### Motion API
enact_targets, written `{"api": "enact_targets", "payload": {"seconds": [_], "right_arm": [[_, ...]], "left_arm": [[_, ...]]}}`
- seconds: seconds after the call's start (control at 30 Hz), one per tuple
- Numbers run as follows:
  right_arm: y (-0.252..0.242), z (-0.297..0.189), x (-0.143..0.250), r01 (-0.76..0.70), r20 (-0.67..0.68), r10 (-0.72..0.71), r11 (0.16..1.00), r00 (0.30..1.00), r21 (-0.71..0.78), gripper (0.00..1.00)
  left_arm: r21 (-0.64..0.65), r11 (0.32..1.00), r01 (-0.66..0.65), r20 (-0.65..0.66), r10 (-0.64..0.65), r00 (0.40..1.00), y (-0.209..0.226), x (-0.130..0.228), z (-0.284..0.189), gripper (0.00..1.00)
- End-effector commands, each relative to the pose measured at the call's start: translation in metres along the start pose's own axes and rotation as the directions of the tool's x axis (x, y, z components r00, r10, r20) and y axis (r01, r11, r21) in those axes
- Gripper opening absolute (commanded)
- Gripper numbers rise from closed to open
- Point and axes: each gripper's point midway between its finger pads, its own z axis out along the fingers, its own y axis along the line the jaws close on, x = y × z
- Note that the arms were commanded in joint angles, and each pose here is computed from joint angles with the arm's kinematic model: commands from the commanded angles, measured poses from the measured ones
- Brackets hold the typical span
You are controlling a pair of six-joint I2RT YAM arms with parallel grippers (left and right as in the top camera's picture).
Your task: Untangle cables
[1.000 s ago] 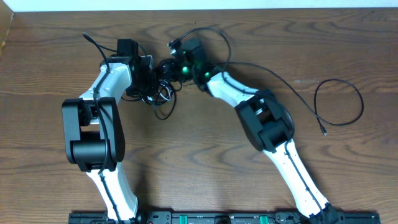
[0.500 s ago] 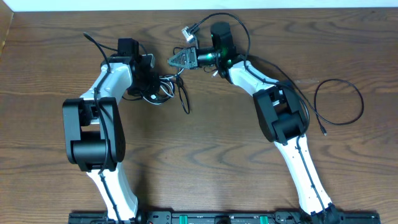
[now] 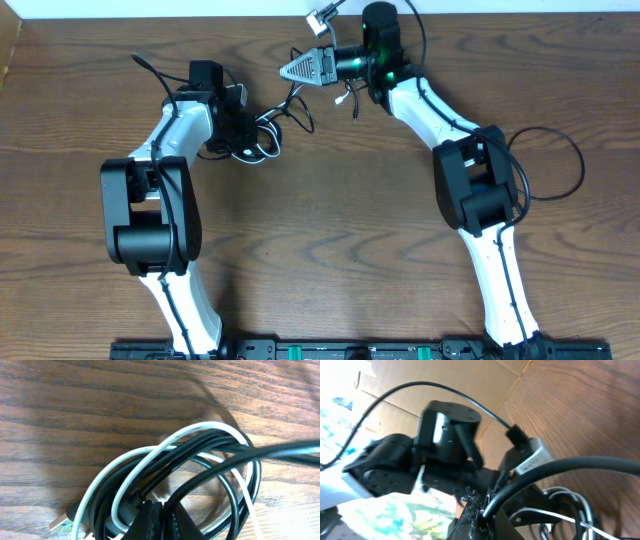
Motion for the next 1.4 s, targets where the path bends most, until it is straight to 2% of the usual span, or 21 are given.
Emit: {"api": "enact_targets", "payload": {"seconds": [0.0,0.17,0.27,0.37,0.53,0.73,0.87,1.07,1.27,1.33,1.37], "right_arm": [[0.046,-0.014,-0.016,0.046,-0.015,-0.047,0.998,0.999,-0.040,0.01],[0.053,-0.019,-0.019,0.036,-0.013,-0.036,0.999,0.999,-0.036,0.01],[0.058,-0.028,-0.025,0.037,-0.002,-0.037,0.999,0.999,-0.029,0.01],[0.059,-0.040,-0.030,0.032,0.013,-0.031,0.999,0.999,-0.017,0.01],[0.047,-0.067,-0.029,-0.045,0.015,0.045,0.999,0.999,-0.002,0.01],[0.020,-0.093,-0.010,-0.143,0.013,0.142,0.989,0.990,0.049,0.02],[-0.006,-0.110,0.003,-0.214,0.050,0.209,0.965,0.977,0.152,0.02],[-0.051,-0.138,0.029,-0.327,0.112,0.308,0.862,0.945,0.386,0.01],[-0.083,-0.169,0.056,-0.404,0.159,0.388,0.708,0.908,0.579,0.01],[-0.092,-0.180,0.066,-0.411,0.166,0.405,0.649,0.899,0.641,0.01],[-0.101,-0.191,0.076,-0.416,0.182,0.421,0.574,0.889,0.706,0.01]], "left_arm": [[-0.023,0.998,0.061,-0.025,-0.061,0.998,0.007,0.007,0.009,0.09],[-0.035,0.996,0.085,-0.022,-0.086,0.996,0.009,0.007,0.009,0.09],[-0.131,0.976,0.175,0.005,-0.176,0.984,0.026,0.005,0.007,0.09],[-0.155,0.965,0.212,0.013,-0.213,0.977,0.032,0.006,0.006,0.09],[-0.160,0.948,0.274,0.021,-0.275,0.961,0.044,0.006,0.003,0.09],[-0.156,0.943,0.296,0.024,-0.295,0.955,0.050,0.006,0.001,0.09],[-0.156,0.940,0.302,0.026,-0.302,0.953,0.050,0.006,0.001,0.09],[-0.155,0.938,0.309,0.027,-0.309,0.951,0.050,0.006,0.001,0.09],[-0.156,0.929,0.336,0.032,-0.335,0.942,0.053,0.006,0.000,0.09],[-0.156,0.928,0.338,0.033,-0.337,0.941,0.054,0.005,0.000,0.09],[-0.156,0.927,0.341,0.033,-0.340,0.940,0.054,0.005,0.000,0.09]]}}
